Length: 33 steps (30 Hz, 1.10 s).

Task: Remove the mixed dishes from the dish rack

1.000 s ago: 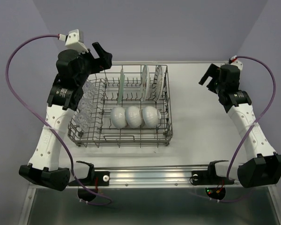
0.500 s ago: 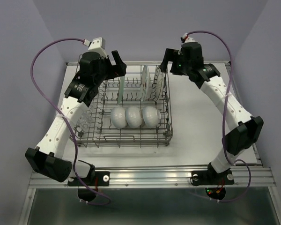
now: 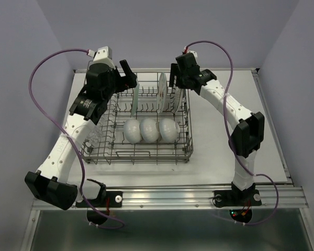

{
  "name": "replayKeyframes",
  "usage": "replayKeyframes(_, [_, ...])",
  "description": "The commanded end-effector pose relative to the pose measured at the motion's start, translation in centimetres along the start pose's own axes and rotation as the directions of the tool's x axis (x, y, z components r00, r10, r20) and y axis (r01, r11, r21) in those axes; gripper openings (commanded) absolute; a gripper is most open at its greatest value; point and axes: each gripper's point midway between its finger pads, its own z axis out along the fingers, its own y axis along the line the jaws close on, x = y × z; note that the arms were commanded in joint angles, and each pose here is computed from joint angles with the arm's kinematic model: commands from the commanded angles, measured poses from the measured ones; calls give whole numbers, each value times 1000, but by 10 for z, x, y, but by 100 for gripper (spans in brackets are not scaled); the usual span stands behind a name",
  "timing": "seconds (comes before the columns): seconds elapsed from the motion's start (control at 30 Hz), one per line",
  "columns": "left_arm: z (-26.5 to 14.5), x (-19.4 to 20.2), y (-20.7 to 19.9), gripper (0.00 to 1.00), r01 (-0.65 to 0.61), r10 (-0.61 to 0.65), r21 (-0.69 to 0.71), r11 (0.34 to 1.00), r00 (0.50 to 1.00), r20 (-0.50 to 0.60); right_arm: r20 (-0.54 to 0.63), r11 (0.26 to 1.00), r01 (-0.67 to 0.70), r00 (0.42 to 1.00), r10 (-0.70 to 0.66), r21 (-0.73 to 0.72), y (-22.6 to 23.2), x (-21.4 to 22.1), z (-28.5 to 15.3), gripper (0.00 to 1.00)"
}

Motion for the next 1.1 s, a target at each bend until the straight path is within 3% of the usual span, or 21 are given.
replayKeyframes(0.0, [-11,-15,0,99,17,-17,-6,1000,997,70,64,1000,-18,998,16,22,13,-16,-1,77])
replayKeyframes(0.1, [-11,-15,4,99,20,-18,-24,1000,997,75,63,998,-39,997,35,51,11,-12,7,69])
replayKeyframes(0.17, [-12,-14,5,99,24,-22,-28,999,997,76,68,997,-46,997,42,63,13,-10,8,56])
replayKeyframes(0.5, [-9,-13,8,99,28,-25,-43,999,997,75,110,986,-74,992,58,148,6,-13,4,18])
replayKeyframes(0.57, [-10,-15,8,99,29,-25,-45,999,997,79,123,985,-76,991,57,156,4,-17,3,1])
replayKeyframes(0.77, [-8,-13,8,99,29,-26,-45,999,997,73,164,991,-63,985,42,121,12,-40,-8,1])
replayKeyframes(1.07, [-1,-14,7,99,15,-11,-49,999,998,69,333,993,37,940,-71,109,41,-92,-47,1])
